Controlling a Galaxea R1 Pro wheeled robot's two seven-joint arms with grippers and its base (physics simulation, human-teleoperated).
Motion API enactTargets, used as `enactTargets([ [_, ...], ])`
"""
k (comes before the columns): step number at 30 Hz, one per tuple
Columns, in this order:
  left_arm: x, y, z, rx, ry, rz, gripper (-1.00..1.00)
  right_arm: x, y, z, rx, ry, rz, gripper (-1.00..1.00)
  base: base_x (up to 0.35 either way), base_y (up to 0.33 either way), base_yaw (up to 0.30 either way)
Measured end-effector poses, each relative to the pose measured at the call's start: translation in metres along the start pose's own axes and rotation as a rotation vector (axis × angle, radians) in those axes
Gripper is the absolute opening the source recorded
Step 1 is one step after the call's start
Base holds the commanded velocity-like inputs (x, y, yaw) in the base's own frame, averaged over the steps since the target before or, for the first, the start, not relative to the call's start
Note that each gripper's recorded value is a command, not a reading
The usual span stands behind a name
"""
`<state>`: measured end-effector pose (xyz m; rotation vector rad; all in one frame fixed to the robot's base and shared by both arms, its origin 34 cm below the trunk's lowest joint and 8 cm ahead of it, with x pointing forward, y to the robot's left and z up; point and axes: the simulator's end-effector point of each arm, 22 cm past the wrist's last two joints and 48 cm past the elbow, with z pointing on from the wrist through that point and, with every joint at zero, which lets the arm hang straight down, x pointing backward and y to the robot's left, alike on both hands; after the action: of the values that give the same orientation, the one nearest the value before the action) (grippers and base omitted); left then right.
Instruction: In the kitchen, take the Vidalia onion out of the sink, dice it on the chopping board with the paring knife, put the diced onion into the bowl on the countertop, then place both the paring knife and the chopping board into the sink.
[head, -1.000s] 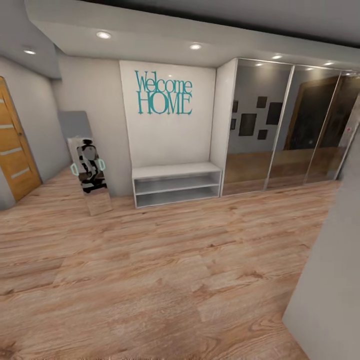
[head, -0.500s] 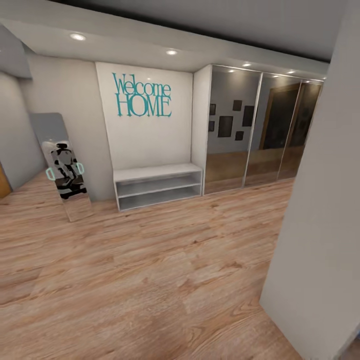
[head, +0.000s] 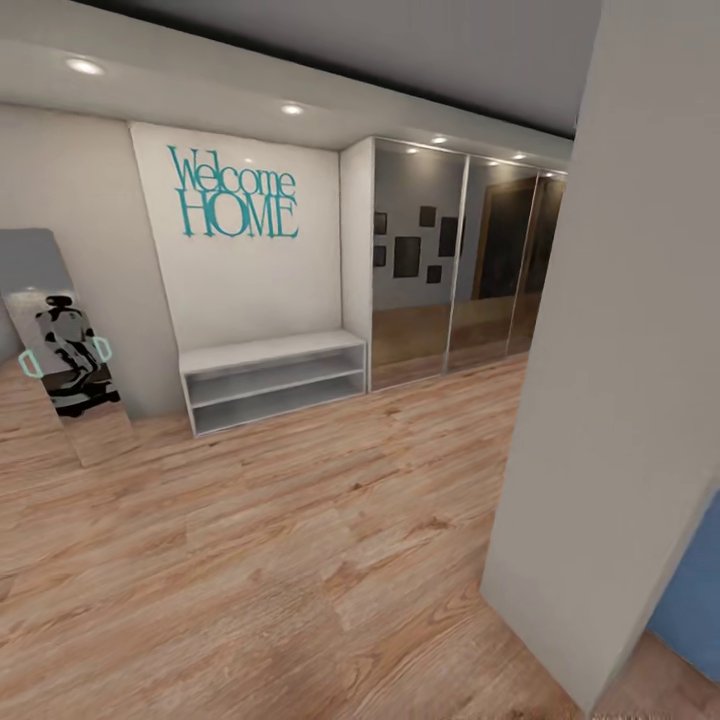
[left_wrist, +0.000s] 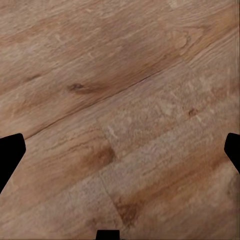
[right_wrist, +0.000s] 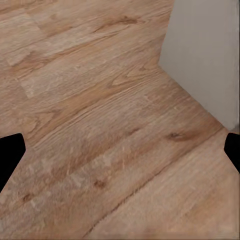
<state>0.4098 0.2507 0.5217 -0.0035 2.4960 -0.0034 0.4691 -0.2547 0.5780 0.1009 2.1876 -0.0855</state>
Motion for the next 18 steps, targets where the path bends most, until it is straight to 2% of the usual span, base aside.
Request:
enactTargets([
  [18, -0.0051, 0.0002, -0.0005, 0.0, -0.012, 0.0, 1.0, -0.005, -0.0003, 0.0, 0.001, -0.012, 0.001, 1.0, 0.0, 0.0, -0.28],
])
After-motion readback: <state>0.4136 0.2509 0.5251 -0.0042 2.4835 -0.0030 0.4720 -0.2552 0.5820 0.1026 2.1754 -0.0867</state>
